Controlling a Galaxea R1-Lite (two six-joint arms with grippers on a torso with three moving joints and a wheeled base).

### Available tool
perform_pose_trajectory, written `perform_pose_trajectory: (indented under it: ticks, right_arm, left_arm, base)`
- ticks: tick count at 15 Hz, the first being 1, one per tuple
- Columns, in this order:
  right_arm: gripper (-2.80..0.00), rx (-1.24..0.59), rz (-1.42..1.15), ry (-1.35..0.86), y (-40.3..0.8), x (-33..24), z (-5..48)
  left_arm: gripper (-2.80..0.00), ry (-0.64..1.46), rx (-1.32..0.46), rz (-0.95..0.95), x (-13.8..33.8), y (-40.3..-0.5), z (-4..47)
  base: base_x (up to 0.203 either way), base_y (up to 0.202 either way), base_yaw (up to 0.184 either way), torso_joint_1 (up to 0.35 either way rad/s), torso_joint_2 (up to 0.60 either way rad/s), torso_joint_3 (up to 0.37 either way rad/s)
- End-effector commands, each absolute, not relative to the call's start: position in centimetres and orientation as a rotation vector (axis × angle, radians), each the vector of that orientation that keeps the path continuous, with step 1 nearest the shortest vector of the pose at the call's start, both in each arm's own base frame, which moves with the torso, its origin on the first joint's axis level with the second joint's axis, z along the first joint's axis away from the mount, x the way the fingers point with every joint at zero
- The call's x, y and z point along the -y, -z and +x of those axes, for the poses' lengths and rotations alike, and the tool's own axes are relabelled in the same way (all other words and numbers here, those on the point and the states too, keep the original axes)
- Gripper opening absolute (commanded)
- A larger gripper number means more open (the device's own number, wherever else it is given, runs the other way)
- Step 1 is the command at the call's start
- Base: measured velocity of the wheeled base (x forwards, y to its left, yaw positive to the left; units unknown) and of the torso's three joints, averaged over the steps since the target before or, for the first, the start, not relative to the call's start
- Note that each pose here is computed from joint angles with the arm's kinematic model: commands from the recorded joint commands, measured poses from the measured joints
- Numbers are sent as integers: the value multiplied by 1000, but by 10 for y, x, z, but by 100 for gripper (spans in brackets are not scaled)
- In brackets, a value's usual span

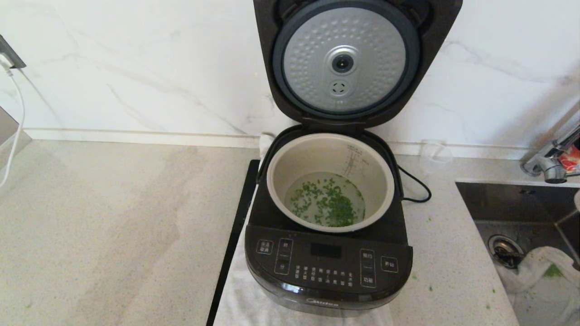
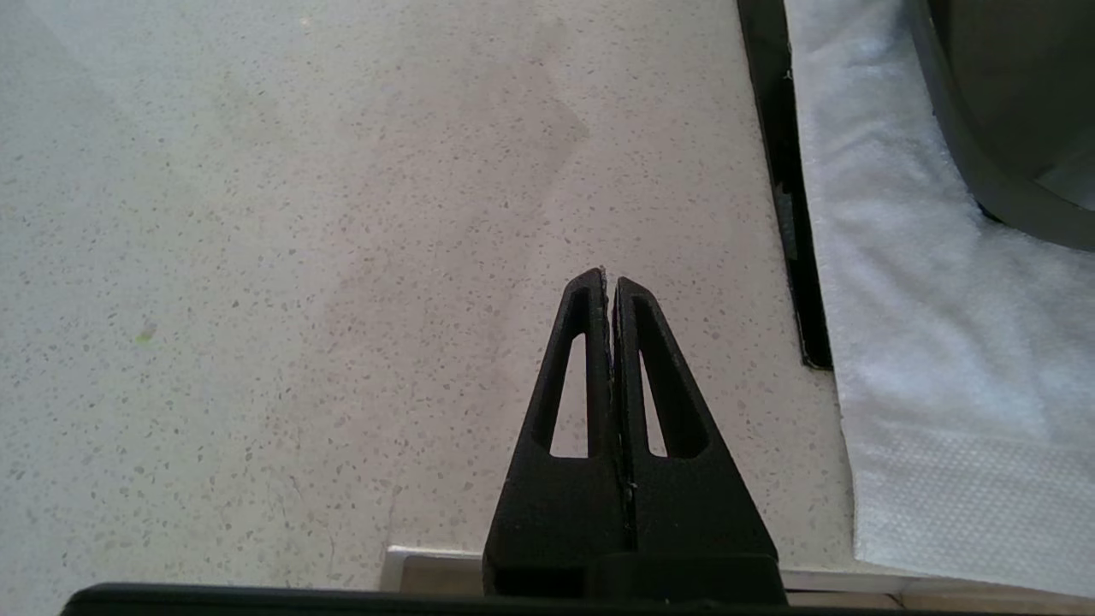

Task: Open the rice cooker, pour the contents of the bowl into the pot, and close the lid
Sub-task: Fill a bowl with water from the tap, then pour the water from the bowl into the rice cooker

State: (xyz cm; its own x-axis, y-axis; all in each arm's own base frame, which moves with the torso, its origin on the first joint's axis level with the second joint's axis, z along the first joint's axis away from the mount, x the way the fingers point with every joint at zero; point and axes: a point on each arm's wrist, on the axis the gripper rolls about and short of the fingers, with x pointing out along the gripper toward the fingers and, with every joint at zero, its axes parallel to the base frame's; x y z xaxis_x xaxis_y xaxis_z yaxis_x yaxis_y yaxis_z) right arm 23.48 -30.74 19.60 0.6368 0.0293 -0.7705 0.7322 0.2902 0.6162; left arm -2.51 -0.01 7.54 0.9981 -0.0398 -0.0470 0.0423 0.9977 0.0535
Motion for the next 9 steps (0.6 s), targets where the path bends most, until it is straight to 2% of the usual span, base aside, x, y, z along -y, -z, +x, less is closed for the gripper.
perform_pose_trajectory:
  ticks: [1, 9]
  right_arm:
    - [-280, -766, 1115, 467, -237, 260, 228]
    - [-280, -877, 745, 142, -302, 73, 226]
  left_arm:
    - [-280, 41, -45, 55, 0, -75, -25]
    - [-280, 41, -45, 55, 0, -75, -25]
  base:
    - [0, 0, 0, 0, 0, 0]
    - [0, 0, 0, 0, 0, 0]
